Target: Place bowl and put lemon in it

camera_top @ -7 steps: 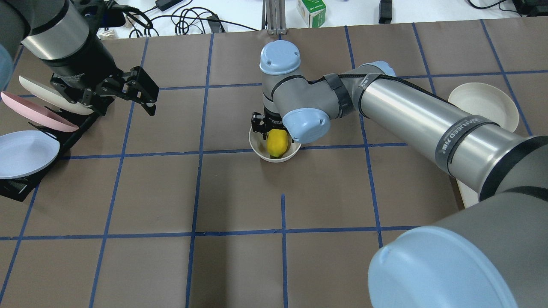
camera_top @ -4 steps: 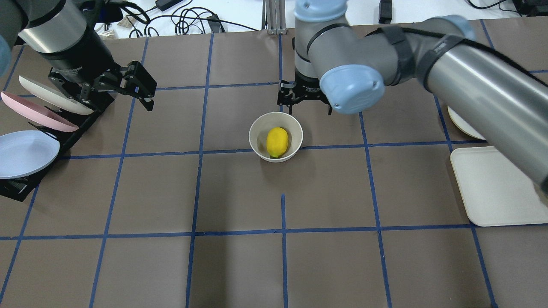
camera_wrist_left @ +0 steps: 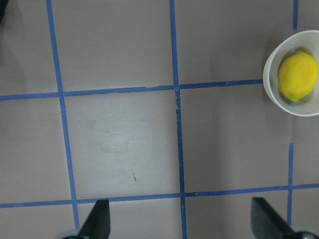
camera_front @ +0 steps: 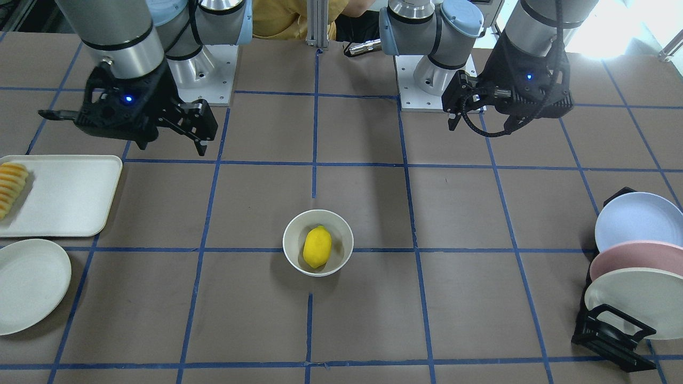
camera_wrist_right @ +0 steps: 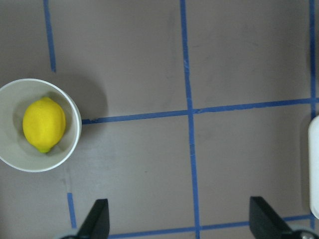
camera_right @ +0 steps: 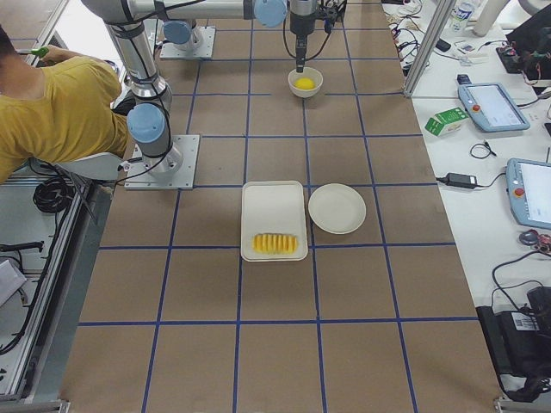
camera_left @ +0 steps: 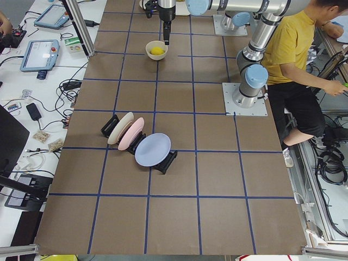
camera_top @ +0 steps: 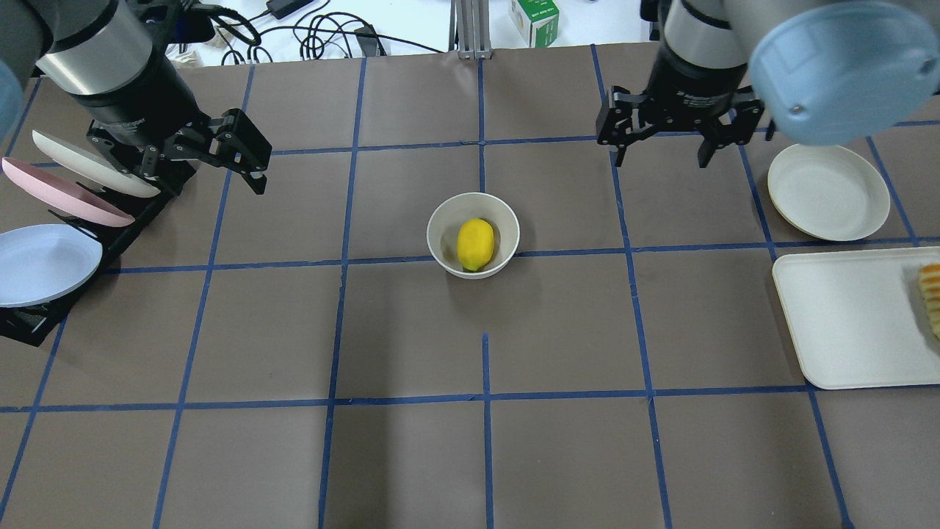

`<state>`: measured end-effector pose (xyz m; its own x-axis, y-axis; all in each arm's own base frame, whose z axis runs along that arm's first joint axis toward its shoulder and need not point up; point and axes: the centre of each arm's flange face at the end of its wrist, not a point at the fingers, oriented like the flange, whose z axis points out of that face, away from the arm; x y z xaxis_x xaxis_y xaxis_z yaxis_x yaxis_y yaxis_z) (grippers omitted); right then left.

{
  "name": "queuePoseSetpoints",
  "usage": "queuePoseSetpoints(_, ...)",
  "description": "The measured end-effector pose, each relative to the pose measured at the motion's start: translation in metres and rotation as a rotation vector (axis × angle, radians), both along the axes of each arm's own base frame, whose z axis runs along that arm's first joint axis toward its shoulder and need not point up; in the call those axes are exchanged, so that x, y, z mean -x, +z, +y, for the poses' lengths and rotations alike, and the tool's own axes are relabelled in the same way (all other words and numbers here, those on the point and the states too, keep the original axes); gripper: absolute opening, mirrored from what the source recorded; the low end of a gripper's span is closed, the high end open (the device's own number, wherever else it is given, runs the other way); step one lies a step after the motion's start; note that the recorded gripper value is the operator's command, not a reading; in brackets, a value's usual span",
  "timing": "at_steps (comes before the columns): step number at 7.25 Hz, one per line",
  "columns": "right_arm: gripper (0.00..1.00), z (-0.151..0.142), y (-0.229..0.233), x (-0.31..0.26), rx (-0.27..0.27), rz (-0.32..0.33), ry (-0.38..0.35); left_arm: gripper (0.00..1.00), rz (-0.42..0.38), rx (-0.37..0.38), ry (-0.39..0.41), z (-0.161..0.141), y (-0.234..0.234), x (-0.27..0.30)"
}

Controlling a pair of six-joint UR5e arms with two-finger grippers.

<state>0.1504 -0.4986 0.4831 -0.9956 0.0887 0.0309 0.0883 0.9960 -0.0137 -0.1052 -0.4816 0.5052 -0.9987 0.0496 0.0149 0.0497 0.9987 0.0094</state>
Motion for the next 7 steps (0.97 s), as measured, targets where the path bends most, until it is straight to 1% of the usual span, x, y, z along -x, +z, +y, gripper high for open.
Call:
queuePoseSetpoints(1, 1.0, 0.006, 0.004, 0.02, -0.025, -0.001, 0.012, 1.0, 0.001, 0.0, 0.0, 0.0, 0.0, 0.0)
queuePoseSetpoints(2, 1.0, 0.007, 0.004, 0.032, -0.032, -0.002, 0.028, 1.0, 0.001, 0.0, 0.0, 0.0, 0.0, 0.0)
queuePoseSetpoints(4, 1.0, 0.012, 0.011, 0.037, -0.028, -0.008, 0.039, 1.0, 0.001, 0.001, 0.0, 0.0, 0.0, 0.0)
queuePoseSetpoints(5, 1.0, 0.016, 0.015, 0.035, -0.018, -0.029, 0.04, 1.0, 0.001, 0.001, 0.0, 0.0, 0.0, 0.0)
queuePoseSetpoints(6, 1.0, 0.019, 0.014, 0.032, -0.019, -0.056, 0.037, 1.0, 0.001, 0.001, 0.0, 0.0, 0.0, 0.0)
queuePoseSetpoints(7, 1.0, 0.022, 0.01, 0.031, -0.03, -0.066, 0.03, 1.0, 0.001, 0.001, 0.0, 0.0, 0.0, 0.0)
